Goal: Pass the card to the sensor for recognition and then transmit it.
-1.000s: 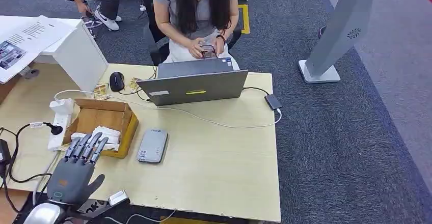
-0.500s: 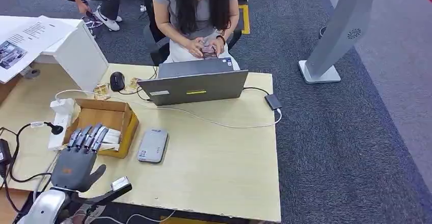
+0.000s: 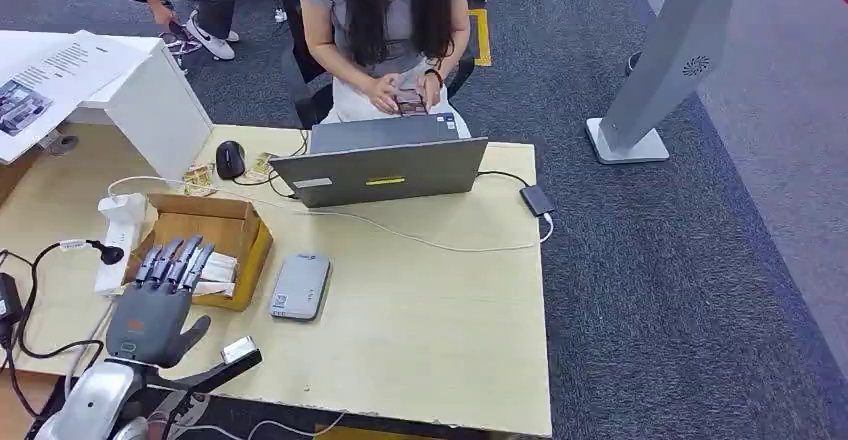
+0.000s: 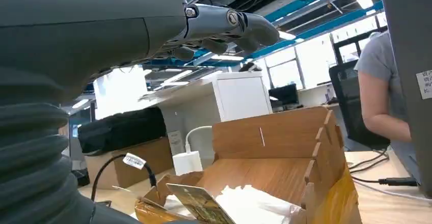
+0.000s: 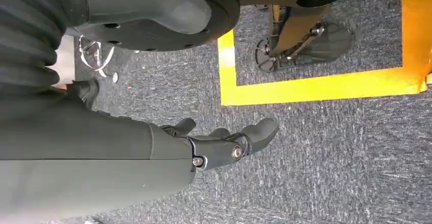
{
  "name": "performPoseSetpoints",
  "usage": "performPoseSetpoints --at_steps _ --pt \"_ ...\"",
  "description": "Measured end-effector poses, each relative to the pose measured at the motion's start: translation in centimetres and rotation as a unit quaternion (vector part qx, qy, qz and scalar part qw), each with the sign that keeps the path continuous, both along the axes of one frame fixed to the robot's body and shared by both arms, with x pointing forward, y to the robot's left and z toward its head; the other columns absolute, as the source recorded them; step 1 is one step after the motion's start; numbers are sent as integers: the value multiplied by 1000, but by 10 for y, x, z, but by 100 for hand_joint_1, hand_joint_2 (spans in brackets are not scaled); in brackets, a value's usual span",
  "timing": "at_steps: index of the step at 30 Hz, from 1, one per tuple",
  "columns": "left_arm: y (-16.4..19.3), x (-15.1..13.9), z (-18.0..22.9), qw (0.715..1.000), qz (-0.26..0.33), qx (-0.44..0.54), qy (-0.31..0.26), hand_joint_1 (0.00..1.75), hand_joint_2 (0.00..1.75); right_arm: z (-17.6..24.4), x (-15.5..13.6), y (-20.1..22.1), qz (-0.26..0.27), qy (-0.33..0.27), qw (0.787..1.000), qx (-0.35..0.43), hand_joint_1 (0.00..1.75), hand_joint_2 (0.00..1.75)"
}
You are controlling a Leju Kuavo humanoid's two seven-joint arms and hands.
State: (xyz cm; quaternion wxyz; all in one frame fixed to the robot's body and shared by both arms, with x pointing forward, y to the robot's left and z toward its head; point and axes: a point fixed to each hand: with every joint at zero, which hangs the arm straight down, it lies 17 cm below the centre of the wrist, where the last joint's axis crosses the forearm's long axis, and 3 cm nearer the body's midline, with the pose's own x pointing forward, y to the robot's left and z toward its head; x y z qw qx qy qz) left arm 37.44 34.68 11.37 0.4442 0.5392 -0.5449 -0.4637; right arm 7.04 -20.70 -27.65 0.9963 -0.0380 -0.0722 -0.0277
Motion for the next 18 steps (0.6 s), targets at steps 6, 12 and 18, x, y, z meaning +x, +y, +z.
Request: performPoseSetpoints --at_steps 6,12,18 --pt "5 12 -2 1000 9 -3 11 0 175 0 0 0 5 -1 1000 -1 0 175" --pt "17 15 -10 999 25 -8 25 0 175 0 0 0 9 -1 1000 -1 0 175" --pt "41 7 -21 997 61 -3 43 0 175 0 0 0 14 0 1000 -2 0 175"
